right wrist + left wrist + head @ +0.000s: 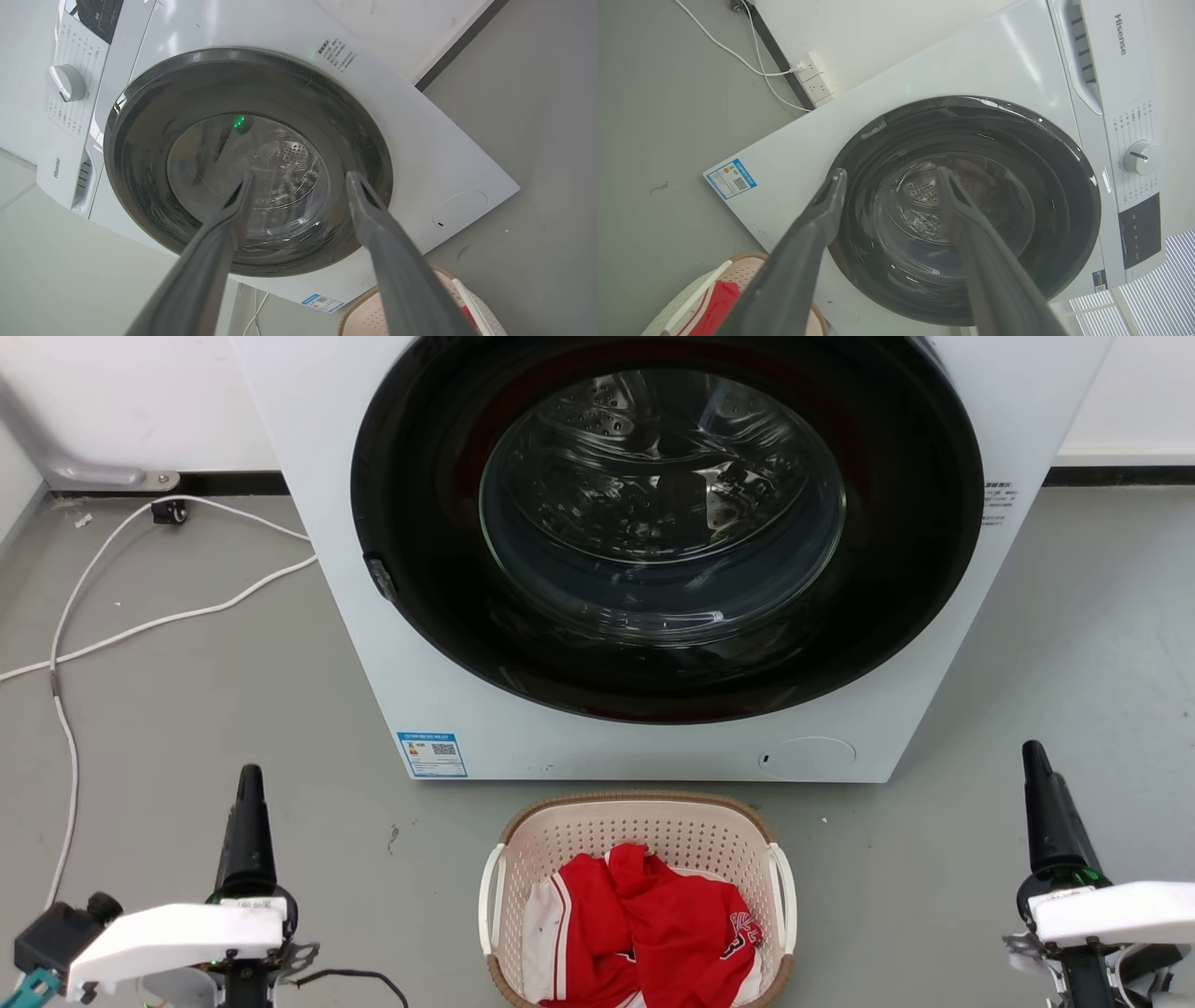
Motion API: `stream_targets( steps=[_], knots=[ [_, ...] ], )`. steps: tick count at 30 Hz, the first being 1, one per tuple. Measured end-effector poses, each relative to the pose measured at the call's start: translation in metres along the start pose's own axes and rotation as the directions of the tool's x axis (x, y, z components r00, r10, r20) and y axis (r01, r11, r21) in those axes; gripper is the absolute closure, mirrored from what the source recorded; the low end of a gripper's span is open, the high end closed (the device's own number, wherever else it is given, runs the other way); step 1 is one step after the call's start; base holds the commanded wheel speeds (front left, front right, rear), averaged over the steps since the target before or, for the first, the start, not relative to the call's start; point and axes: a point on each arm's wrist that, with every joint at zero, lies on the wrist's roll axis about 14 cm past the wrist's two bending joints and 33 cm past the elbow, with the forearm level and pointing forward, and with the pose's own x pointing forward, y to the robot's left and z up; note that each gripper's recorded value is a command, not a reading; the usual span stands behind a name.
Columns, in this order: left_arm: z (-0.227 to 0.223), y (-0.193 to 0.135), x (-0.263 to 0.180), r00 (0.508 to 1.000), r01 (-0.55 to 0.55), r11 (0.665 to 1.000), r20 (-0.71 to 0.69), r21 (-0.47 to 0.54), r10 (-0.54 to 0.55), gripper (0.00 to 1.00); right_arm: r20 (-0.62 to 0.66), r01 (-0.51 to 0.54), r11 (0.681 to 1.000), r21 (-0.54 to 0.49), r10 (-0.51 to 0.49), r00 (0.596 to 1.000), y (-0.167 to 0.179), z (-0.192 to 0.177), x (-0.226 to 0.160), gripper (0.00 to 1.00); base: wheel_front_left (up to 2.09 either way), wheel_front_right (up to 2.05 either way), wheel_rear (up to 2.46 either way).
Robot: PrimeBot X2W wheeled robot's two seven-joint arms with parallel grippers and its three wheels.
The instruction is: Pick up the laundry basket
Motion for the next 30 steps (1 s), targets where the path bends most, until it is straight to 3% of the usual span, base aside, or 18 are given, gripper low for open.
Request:
stream_targets(
  steps=[2,5,15,16,18,20,30],
  knots=[
    [0.001,-0.008,0.001,1.0,0.014,0.998,0.007,0.057,-0.015,0.0,0.009,-0.022,0.998,-0.059,0.023,1.0,0.007,0.003,0.001,0.0,0.0,0.0,0.0],
    [-0.012,-0.035,-0.001,0.995,0.099,0.964,-0.022,0.248,-0.096,0.0,0.024,-0.077,0.974,-0.211,0.084,0.996,0.025,0.007,0.004,0.0,0.0,0.0,0.0],
    [-0.045,-0.058,-0.009,0.98,0.198,0.843,-0.106,0.499,-0.168,0.0,0.028,-0.127,0.919,-0.373,0.148,0.989,0.042,0.007,0.002,0.0,0.0,0.0,0.0],
    [-0.05,-0.061,-0.011,0.977,0.211,0.811,-0.118,0.546,-0.175,0.0,0.014,-0.131,0.897,-0.422,0.151,0.988,0.042,0.003,-0.001,0.0,0.0,0.0,0.0],
    [-0.054,-0.064,-0.012,0.974,0.229,0.775,-0.134,0.589,-0.186,0.0,0.012,-0.135,0.884,-0.448,0.157,0.988,0.043,0.003,-0.001,0.0,0.0,0.0,0.0],
    [-0.058,-0.063,-0.013,0.973,0.232,0.754,-0.145,0.615,-0.181,0.0,0.008,-0.143,0.866,-0.479,0.168,0.986,0.046,0.002,-0.001,0.0,0.0,0.0,0.0],
    [-0.073,-0.07,-0.02,0.964,0.262,0.581,-0.177,0.771,-0.2,0.0,-0.011,-0.171,0.78,-0.602,0.206,0.978,0.054,-0.004,-0.004,0.0,0.0,0.0,0.0]
  ],
)
